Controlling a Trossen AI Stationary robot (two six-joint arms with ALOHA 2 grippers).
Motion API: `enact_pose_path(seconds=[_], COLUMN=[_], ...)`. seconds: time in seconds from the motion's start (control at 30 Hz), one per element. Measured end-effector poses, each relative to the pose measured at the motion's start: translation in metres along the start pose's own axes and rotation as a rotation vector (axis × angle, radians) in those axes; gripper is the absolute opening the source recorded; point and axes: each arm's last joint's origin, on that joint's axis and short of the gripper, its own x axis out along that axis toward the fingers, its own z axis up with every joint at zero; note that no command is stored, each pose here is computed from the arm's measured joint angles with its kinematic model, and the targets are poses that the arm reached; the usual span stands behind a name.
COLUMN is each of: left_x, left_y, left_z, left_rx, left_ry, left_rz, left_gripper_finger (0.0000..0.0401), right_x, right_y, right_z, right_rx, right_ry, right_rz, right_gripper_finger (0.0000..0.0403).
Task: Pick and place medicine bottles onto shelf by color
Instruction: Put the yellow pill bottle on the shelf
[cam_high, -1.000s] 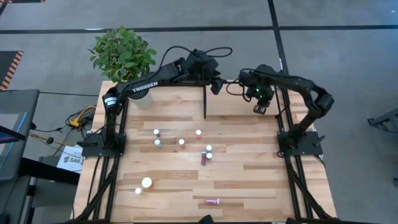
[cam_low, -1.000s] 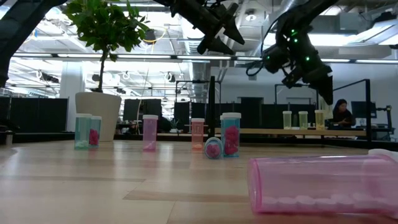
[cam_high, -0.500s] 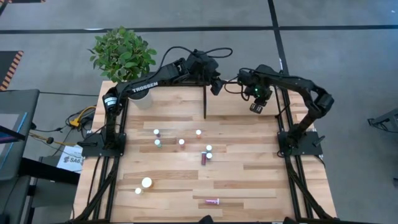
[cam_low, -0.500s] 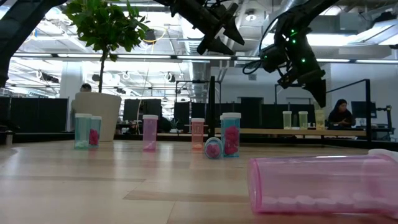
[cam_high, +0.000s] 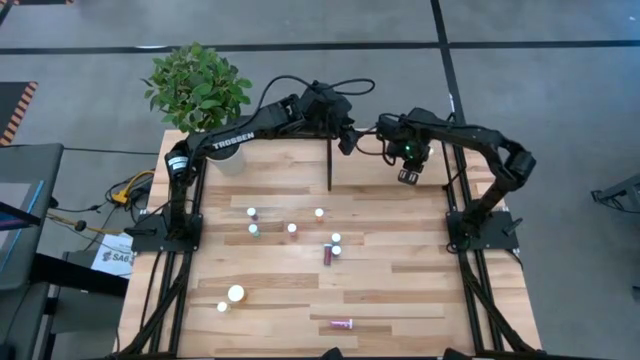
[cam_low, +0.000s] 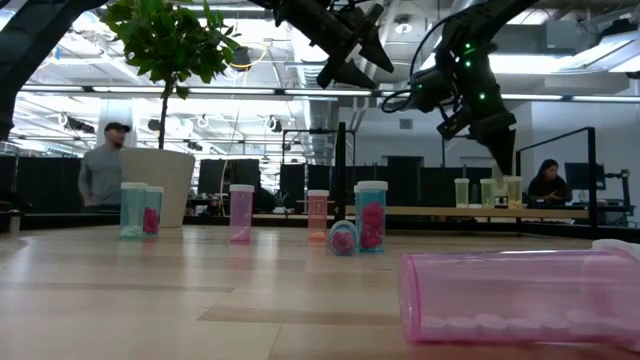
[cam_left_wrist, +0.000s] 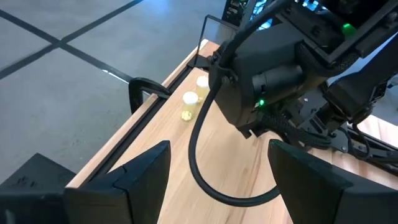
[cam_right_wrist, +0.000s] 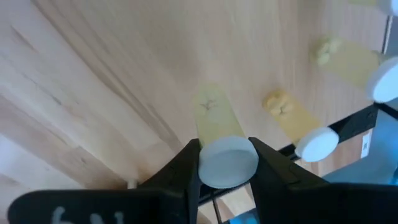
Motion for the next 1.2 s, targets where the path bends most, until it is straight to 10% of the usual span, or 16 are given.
enact_pose_path(seconds=[1.2], left_x=[0.001], left_y=[-0.01], left_z=[-0.002], left_rx=[0.002], left_ry=[0.002], left_rz=[-0.013], left_gripper_finger=[0.0256], right_x=[0.027], right_y=[-0.004], right_z=[0.002], right_rx=[-0.147], right_ry=[0.011], right_rz=[-0.079], right_gripper_finger=[0.0123])
